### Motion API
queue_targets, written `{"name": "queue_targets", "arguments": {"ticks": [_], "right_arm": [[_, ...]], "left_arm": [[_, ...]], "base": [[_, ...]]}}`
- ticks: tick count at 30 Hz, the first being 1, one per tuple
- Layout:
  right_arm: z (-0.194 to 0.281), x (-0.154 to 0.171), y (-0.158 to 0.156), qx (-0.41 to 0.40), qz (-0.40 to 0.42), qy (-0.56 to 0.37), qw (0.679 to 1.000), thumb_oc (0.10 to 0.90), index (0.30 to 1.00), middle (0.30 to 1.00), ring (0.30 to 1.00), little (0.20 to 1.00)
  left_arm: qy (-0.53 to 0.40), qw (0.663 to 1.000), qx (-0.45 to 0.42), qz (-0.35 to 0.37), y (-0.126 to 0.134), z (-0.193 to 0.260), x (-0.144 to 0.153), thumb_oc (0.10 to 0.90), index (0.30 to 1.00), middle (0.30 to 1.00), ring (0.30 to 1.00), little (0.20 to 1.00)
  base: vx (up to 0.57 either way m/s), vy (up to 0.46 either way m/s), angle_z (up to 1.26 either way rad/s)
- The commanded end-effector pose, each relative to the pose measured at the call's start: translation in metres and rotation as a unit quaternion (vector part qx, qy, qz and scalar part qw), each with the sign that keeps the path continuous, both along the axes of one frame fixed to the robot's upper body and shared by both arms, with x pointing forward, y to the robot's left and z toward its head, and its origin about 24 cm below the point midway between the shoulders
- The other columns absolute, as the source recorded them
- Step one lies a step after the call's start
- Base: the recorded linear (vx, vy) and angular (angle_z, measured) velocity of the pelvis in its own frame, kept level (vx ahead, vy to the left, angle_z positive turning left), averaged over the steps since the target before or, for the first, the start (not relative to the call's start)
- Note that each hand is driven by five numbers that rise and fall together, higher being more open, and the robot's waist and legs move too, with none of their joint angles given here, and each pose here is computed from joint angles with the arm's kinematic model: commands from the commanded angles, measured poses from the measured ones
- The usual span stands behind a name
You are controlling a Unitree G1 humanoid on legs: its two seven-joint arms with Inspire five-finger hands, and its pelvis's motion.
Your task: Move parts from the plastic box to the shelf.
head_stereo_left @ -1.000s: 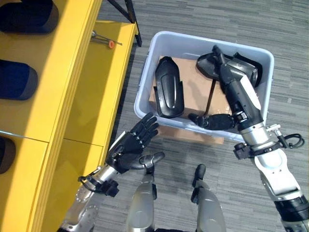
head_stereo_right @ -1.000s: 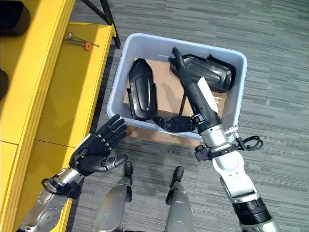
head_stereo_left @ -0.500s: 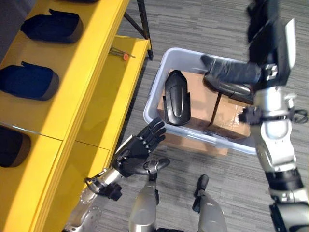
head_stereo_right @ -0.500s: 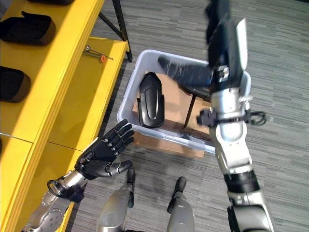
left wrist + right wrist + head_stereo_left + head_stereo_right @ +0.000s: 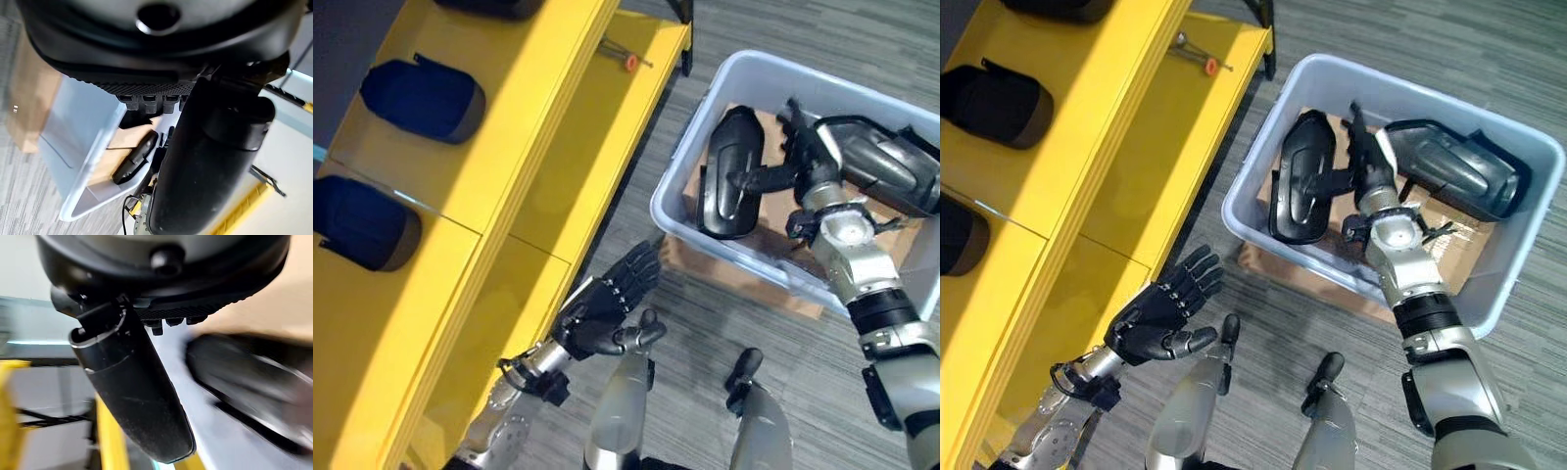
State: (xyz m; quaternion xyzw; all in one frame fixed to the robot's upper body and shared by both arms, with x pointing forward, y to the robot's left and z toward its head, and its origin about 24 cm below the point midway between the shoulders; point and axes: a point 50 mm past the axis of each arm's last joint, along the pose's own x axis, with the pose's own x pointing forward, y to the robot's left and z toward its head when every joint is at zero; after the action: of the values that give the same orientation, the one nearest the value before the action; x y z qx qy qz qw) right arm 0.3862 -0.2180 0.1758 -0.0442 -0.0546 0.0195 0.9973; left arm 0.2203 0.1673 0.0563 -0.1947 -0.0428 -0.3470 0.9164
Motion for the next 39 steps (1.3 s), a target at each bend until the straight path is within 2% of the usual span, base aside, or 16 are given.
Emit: {"name": "queue_targets", "arguments": {"ticks": [1,4,9,12,15,24,30,36,39], "right_arm": [[0.095,-0.001,0.021,0.034,0.065,-0.163,0.984,0.9,1.0,1.0,1.0,1.0],[0.088,0.003,0.016,0.071,0.036,-0.161,0.984,0.9,1.0,1.0,1.0,1.0],[0.086,0.006,0.017,0.116,0.055,-0.153,0.98,0.9,1.0,1.0,1.0,1.0],[0.086,0.006,0.018,0.104,0.06,-0.15,0.981,0.9,1.0,1.0,1.0,1.0],[0.084,0.008,0.012,0.066,0.021,-0.143,0.987,0.9,1.0,1.0,1.0,1.0],[0.085,0.012,-0.015,0.088,-0.065,-0.148,0.983,0.9,1.0,1.0,1.0,1.0],[0.093,0.01,-0.032,0.074,-0.114,-0.16,0.978,0.9,1.0,1.0,1.0,1.0],[0.111,0.002,-0.033,0.033,-0.152,-0.215,0.964,0.9,1.0,1.0,1.0,1.0],[0.122,-0.004,-0.035,0.05,-0.168,-0.257,0.95,0.9,1.0,1.0,1.0,1.0]], "left_arm": [[-0.098,0.994,-0.03,-0.041,-0.009,0.038,-0.002,0.9,1.0,1.0,1.0,1.0],[-0.093,0.995,-0.025,-0.039,-0.009,0.036,0.0,0.9,1.0,1.0,1.0,1.0],[-0.098,0.995,-0.007,-0.034,-0.008,0.038,0.002,0.9,1.0,1.0,1.0,1.0],[-0.097,0.995,0.002,-0.037,-0.006,0.037,0.002,0.9,1.0,1.0,1.0,1.0],[-0.098,0.994,-0.007,-0.038,-0.004,0.038,0.003,0.9,1.0,1.0,1.0,1.0],[-0.097,0.995,-0.01,-0.028,-0.008,0.041,0.01,0.9,1.0,1.0,1.0,1.0],[-0.098,0.995,-0.014,-0.027,-0.009,0.04,0.009,0.9,1.0,1.0,1.0,1.0],[-0.12,0.992,-0.014,-0.036,-0.011,0.044,0.007,0.9,1.0,1.0,1.0,1.0],[-0.122,0.992,-0.017,-0.042,-0.013,0.048,0.005,0.9,1.0,1.0,1.0,1.0]], "base": [[-0.01,-0.009,0.12],[0.07,-0.017,0.11],[0.0,-0.01,0.07],[0.0,0.0,0.0],[0.0,0.0,0.0],[0.0,0.0,0.0],[-0.01,-0.001,0.0],[0.0,0.0,0.0],[0.0,-0.032,-0.01]]}}
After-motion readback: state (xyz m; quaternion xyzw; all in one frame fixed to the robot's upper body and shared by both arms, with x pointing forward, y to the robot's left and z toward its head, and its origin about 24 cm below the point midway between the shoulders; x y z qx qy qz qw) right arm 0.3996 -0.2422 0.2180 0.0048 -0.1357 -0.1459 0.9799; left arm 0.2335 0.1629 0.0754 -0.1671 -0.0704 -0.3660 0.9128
